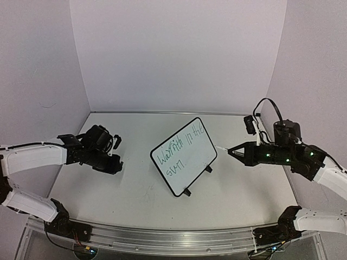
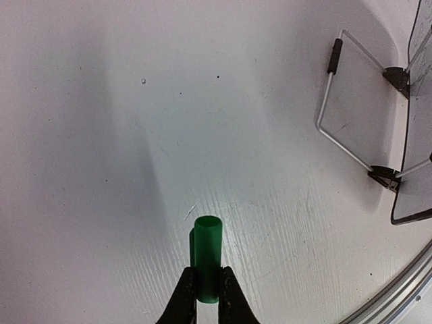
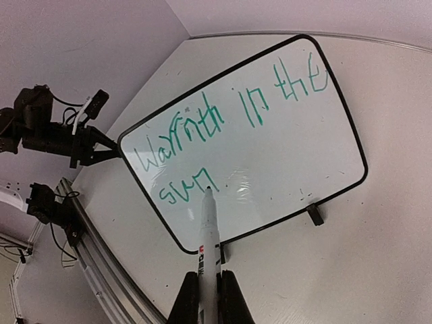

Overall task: Write a sentence on the whiteboard
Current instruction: Insert the whiteboard marker without the cap into the pen cap.

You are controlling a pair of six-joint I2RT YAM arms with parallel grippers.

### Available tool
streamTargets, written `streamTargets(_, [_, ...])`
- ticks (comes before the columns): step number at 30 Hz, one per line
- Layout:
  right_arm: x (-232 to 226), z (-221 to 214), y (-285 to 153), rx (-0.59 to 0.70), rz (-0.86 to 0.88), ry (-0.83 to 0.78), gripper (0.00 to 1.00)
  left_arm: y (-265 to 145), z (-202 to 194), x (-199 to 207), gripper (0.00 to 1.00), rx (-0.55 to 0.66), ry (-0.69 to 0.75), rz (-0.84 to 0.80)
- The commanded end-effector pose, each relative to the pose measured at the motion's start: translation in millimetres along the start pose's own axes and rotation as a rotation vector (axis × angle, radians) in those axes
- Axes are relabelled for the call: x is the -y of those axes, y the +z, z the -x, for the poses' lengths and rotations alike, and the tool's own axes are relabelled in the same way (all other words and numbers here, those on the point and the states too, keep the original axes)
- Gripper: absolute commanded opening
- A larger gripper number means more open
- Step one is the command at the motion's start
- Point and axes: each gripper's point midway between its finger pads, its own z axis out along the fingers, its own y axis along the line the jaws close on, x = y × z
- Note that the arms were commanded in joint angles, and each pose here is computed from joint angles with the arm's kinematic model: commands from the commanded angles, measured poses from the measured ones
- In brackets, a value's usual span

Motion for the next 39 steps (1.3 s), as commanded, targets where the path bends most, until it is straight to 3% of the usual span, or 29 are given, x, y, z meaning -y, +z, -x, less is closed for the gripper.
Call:
streamTargets(1, [-34.1, 14.1, -8.4, -0.016, 0.145, -0.039, 0.00, -35.6, 25.1, 28.7, 0.00, 0.087, 0.113, -0.128])
streamTargets(9, [-75.2, 13.0, -3.5, -0.148, 0.372, -0.011, 0.00, -122.2, 61.6, 76.9, 0.00, 0.264, 0.323, -0.344])
streamTargets(16, [-110.1, 18.0, -12.4, -0.245, 0.571, 0.016, 0.00, -162.5, 67.8, 122.6, 0.00, 0.231, 0.508, -0.547])
streamTargets(28, [-130.6, 19.8, -11.8, -0.402, 0.685, 0.125, 0.00, -154.3, 2.7, 211.8, 0.00, -0.004, 0.747, -0.762])
streamTargets(39, [-146.8, -15.3, 11.9, -0.562, 0.706, 0.138, 0.00, -137.2, -19.1, 237.0, 0.00, -0.067, 0.834, -0.803])
